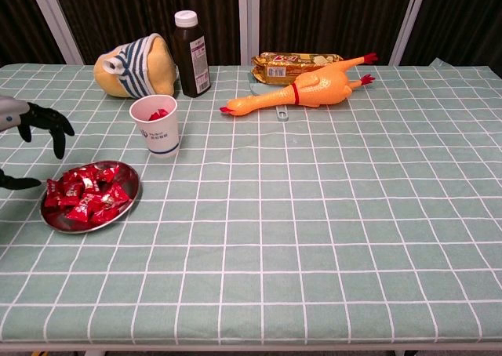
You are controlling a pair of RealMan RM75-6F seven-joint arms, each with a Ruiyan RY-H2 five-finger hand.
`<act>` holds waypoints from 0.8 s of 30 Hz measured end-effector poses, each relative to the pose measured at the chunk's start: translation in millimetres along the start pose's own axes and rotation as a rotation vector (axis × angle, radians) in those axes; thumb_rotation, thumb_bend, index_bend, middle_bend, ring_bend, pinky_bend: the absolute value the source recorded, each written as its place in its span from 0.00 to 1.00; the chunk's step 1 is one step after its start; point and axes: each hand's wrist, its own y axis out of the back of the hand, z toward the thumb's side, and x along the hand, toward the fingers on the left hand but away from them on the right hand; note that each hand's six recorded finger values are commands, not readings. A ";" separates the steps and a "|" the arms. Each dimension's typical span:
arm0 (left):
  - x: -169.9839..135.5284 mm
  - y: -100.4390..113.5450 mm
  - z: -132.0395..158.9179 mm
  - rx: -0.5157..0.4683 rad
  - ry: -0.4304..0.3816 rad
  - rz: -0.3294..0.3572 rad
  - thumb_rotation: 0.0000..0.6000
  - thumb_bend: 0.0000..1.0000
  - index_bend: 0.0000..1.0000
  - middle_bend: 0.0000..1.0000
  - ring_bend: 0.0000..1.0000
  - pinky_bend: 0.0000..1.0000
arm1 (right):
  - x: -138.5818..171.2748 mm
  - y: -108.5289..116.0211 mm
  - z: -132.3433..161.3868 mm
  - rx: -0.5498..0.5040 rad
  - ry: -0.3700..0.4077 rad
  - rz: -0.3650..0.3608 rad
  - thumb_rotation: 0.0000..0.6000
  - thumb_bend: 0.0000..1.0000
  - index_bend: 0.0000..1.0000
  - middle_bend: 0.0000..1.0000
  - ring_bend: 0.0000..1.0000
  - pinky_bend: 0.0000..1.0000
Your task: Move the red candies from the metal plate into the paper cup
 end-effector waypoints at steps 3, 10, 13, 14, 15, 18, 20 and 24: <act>-0.1 -7.1 -2.4 0.027 0.003 -0.005 1.00 0.24 0.49 0.30 0.22 0.34 | 0.1 0.3 1.6 0.000 0.003 -0.001 1.00 0.02 0.08 0.23 0.05 0.24; 3.7 -18.0 -7.7 0.077 0.011 -0.011 1.00 0.24 0.50 0.30 0.22 0.34 | 0.7 0.6 2.8 0.001 0.003 -0.004 1.00 0.02 0.08 0.23 0.05 0.24; 7.1 -19.7 -8.4 0.081 0.012 -0.009 1.00 0.24 0.50 0.30 0.22 0.34 | 1.5 0.6 2.6 0.001 0.001 -0.004 1.00 0.02 0.08 0.23 0.05 0.24; 8.3 -20.0 -8.1 0.083 0.011 -0.007 1.00 0.24 0.50 0.30 0.22 0.34 | 1.5 0.7 2.4 0.002 0.000 -0.005 1.00 0.02 0.08 0.23 0.05 0.24; 9.6 -20.4 -7.7 0.084 0.009 -0.005 1.00 0.24 0.50 0.30 0.22 0.34 | 1.6 0.8 2.2 0.003 -0.001 -0.005 1.00 0.02 0.08 0.23 0.05 0.24; 14.0 -22.1 -5.5 0.087 0.004 -0.005 1.00 0.24 0.50 0.30 0.22 0.34 | 1.9 1.3 2.2 0.005 -0.002 -0.005 1.00 0.02 0.08 0.23 0.05 0.24; 16.6 -23.4 -4.1 0.086 0.000 -0.010 1.00 0.24 0.50 0.30 0.22 0.34 | 2.0 2.0 1.9 0.006 -0.004 -0.007 1.00 0.02 0.08 0.23 0.05 0.24; 21.3 -25.0 -4.5 0.110 0.001 -0.010 1.00 0.24 0.50 0.30 0.22 0.34 | 3.3 2.5 0.5 0.007 -0.010 -0.008 1.00 0.02 0.08 0.23 0.05 0.24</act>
